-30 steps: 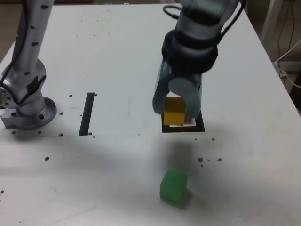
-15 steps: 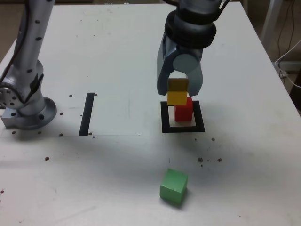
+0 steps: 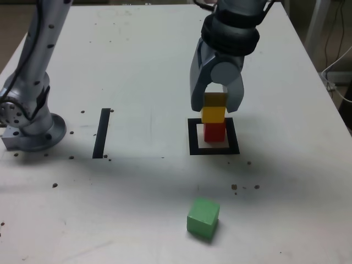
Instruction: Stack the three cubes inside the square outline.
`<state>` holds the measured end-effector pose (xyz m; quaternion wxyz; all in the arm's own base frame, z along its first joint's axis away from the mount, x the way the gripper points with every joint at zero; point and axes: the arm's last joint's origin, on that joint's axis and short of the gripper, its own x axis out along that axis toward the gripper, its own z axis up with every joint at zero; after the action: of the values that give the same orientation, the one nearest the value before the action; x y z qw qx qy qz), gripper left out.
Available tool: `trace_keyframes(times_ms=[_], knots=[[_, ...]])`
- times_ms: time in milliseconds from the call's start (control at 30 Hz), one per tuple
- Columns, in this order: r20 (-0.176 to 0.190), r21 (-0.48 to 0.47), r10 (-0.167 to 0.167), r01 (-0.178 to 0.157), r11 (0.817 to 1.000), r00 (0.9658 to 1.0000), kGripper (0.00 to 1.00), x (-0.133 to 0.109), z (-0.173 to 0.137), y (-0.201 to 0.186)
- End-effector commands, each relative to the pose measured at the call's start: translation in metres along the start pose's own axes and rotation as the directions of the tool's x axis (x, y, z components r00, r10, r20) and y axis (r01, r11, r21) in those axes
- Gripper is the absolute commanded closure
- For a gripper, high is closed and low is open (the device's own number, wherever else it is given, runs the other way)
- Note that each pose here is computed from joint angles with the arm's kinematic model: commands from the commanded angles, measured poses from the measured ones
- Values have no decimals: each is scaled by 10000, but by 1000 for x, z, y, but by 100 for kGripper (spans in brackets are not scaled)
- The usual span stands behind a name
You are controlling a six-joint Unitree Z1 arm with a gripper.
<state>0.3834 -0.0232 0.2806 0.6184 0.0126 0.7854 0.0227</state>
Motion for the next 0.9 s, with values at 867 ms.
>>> trace_keyframes(times_ms=[867], knots=[[-314, -114, -173, 169, 9998, 9994, 72, 17, 18, 13]])
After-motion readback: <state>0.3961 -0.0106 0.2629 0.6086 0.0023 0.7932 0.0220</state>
